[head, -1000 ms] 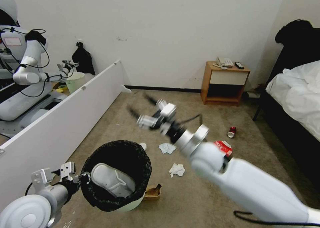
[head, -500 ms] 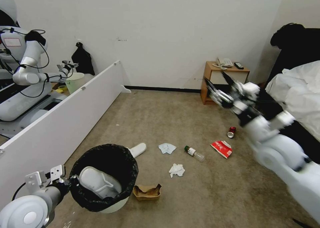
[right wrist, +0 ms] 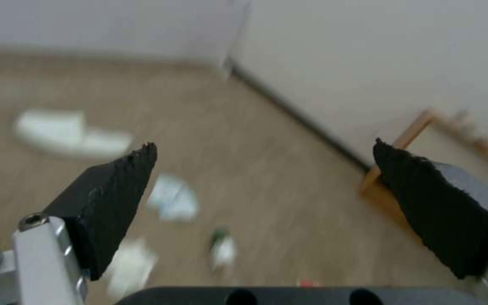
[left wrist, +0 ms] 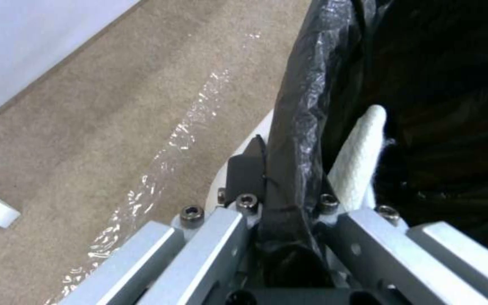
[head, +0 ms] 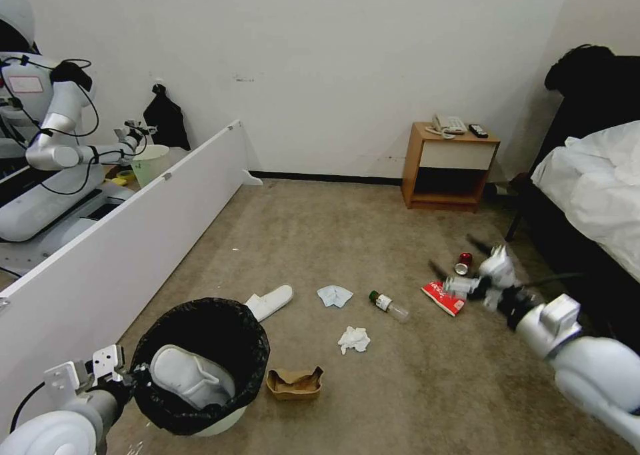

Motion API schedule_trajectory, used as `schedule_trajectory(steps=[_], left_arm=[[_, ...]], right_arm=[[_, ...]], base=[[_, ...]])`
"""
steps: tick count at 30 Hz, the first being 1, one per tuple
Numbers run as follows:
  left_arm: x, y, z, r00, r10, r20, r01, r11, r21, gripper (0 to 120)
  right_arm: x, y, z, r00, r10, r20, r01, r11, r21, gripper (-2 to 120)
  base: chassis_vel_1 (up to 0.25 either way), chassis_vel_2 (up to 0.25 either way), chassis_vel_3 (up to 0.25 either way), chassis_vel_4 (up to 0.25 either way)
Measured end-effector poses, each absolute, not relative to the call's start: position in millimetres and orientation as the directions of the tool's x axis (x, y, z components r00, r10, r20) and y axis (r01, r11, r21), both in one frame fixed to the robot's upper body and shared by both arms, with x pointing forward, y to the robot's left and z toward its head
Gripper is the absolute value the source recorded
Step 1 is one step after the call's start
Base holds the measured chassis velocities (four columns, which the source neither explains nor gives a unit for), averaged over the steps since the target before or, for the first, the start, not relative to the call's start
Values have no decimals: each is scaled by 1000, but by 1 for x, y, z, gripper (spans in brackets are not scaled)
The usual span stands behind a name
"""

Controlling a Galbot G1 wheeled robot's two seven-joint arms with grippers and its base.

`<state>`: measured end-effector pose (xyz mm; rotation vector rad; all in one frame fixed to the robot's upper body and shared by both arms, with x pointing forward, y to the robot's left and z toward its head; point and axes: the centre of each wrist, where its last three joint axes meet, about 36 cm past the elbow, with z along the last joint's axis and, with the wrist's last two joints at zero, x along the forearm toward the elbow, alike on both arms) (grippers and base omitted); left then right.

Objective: Pick up the trash bin, then pick up the garbage from the floor and place it into the trash bin.

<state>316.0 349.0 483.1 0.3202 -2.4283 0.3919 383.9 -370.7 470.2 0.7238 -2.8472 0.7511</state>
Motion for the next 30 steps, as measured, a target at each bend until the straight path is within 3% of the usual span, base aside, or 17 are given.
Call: schedule_trajectory(steps=[7, 17, 24, 30], left_arm=[[313, 347, 484, -764, -134, 631, -323, 926, -195, 1], [307, 351, 484, -766, -164, 622, -343, 922, -180, 1], [305, 356, 484, -764, -177, 621, -357, 917, -178, 1], [304, 358, 481, -760, -181, 625, -365, 914, -180, 1]], right_arm=[[371, -361, 449, -819, -440, 368, -569, 707, -420, 99], [394, -271, 394, -717, -548, 432, -684, 673, -281, 98], [416, -192, 388, -656, -572, 493, -731, 643, -226, 98], [422, -163, 403, -592, -534, 604, -751, 638, -172, 98]], base=[[0, 0, 0, 0], [0, 0, 0, 0], [0, 0, 0, 0], [0, 0, 0, 0]])
